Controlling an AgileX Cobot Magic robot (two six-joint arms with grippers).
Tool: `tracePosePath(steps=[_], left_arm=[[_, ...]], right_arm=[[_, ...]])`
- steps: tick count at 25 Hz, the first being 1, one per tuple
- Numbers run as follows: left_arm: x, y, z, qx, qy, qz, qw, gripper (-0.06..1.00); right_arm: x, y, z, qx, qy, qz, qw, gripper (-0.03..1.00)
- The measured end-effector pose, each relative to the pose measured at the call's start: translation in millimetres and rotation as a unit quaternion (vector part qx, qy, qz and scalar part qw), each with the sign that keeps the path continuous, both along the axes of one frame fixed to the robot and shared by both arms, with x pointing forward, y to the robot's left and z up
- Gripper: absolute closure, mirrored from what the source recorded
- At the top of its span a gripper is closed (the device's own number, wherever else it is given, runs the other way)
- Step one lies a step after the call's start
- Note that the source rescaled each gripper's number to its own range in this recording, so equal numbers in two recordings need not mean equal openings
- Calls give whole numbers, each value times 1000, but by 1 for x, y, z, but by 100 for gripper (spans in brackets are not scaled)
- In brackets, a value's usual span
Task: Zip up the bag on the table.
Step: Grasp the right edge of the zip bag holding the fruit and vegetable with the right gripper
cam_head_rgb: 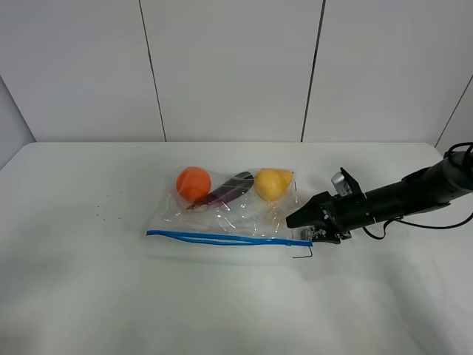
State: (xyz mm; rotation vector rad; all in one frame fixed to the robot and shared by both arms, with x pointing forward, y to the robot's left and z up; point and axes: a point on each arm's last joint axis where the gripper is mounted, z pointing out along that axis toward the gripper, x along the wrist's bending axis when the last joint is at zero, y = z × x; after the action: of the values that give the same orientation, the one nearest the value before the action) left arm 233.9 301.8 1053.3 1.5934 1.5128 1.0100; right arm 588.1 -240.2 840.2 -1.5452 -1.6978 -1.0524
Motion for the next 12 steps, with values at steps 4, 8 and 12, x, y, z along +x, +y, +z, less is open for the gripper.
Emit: tracePosePath(steps=[4,8,12], left_arm=[[0,0,0,0,0,0,1000,2],[0,0,0,0,0,0,1000,2],[0,0,0,0,0,0,1000,2]], right_arm=[[0,1,0,8,3,-1,1000,19],[-1,6,1,11,1,5,1000,19],[-1,9,1,12,-5,10,1000,19]])
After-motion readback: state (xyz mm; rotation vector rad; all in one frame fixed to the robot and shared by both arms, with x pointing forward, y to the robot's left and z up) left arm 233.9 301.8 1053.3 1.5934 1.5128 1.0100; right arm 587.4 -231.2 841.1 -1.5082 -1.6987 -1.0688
